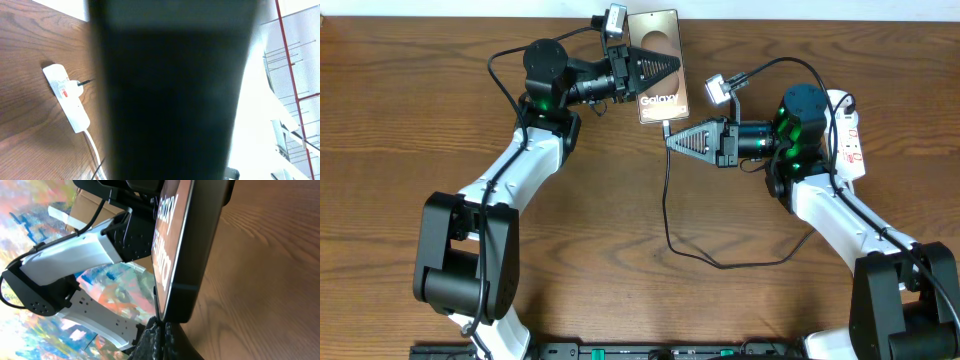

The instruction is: Plug charger to phone and switch on socket

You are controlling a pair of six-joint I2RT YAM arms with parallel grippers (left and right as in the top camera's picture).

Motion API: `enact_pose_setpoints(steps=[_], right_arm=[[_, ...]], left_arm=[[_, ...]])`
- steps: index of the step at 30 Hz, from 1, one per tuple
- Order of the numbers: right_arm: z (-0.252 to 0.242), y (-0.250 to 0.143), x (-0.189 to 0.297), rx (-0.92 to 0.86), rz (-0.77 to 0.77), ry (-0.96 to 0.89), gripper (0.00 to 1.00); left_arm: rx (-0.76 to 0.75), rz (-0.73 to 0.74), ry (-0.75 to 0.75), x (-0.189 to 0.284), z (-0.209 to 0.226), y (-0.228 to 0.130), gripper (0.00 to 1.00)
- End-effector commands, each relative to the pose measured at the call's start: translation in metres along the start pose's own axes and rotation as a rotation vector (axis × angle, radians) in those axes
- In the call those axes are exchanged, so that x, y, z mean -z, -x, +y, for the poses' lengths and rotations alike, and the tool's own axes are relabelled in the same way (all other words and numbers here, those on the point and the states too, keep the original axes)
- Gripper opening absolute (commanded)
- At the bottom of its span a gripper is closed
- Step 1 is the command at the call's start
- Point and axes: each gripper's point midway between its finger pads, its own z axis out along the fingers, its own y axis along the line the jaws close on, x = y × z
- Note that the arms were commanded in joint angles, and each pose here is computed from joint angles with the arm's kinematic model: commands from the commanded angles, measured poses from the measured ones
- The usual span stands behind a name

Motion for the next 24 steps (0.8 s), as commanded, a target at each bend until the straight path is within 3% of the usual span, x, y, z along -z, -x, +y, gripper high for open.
enact_pose_setpoints(steps=[1,24], right_arm=[[0.0069,0.0075,0.0023,0.027,-0.029,-0.013,0.01],[0.0068,0.0074,0.0023,0.027,-0.029,-0.014,0.01]], left_arm=[[-0.086,-0.003,-0.032,-0.0003,-0.0276,0.0043,0.07],[-0.040,-0.029,-0.028,-0.0003,-0.0270,0.0088,0.07]])
